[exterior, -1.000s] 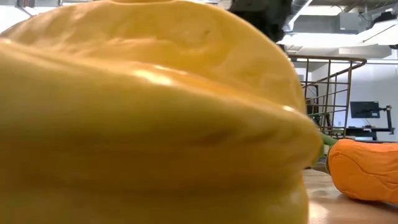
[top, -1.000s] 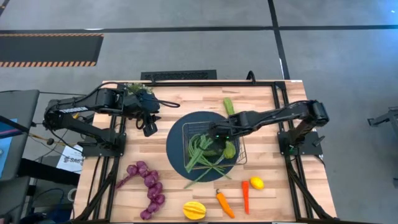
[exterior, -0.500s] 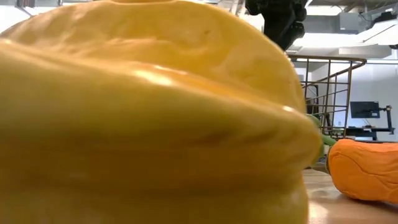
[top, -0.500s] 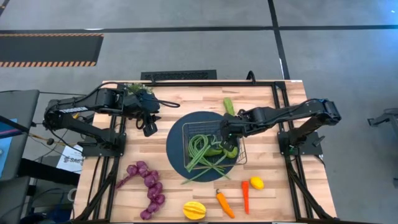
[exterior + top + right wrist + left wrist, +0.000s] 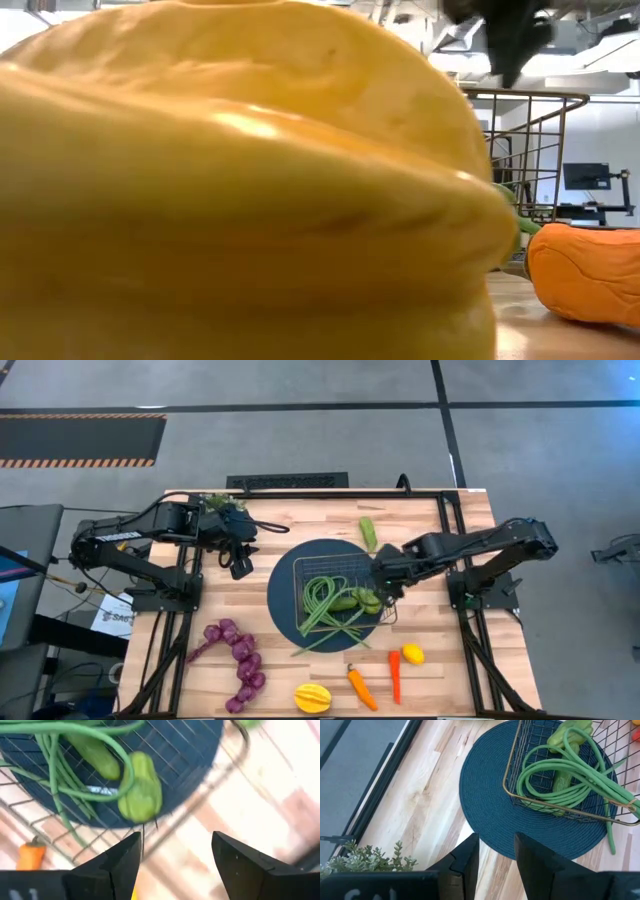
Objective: Build produce basket
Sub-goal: Put the orange carrot into the gold wire basket
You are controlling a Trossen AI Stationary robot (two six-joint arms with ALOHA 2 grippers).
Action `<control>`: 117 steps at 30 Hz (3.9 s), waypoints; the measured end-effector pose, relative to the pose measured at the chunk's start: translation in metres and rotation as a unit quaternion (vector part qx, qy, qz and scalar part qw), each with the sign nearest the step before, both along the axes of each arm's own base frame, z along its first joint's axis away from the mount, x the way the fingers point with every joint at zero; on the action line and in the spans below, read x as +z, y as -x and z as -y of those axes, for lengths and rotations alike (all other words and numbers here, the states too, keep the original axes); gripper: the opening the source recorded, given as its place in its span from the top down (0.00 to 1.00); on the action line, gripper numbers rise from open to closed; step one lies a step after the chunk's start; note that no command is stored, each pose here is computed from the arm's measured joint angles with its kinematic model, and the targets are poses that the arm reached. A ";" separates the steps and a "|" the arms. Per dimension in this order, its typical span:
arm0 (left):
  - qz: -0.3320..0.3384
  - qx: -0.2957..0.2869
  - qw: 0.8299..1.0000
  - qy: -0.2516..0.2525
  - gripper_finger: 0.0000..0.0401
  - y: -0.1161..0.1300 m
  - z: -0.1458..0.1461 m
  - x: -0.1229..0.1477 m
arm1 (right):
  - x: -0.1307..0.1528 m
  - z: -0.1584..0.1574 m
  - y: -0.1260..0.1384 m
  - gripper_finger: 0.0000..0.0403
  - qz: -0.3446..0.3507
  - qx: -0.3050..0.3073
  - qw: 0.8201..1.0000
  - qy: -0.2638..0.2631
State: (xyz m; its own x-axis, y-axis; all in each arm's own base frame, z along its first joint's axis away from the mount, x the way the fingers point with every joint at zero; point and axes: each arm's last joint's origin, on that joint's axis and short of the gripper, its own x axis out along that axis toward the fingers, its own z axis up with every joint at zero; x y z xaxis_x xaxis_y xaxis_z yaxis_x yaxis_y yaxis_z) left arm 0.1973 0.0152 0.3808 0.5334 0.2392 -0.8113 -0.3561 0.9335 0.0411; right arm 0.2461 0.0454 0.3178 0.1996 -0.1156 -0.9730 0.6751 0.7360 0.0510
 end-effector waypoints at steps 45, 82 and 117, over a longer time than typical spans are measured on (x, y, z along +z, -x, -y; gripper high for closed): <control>-0.003 -0.012 1.000 -0.008 0.72 0.000 0.000 0.000 | -0.131 -0.201 -0.020 0.35 -0.108 -0.286 0.939 -0.160; -0.005 -0.010 1.000 -0.007 0.72 0.000 0.000 0.000 | -0.115 -0.201 -0.037 0.95 -0.093 -0.258 0.952 -0.135; 0.001 0.019 0.999 0.032 0.72 0.001 0.001 -0.001 | -0.020 0.008 -0.146 0.96 0.019 0.186 0.982 0.034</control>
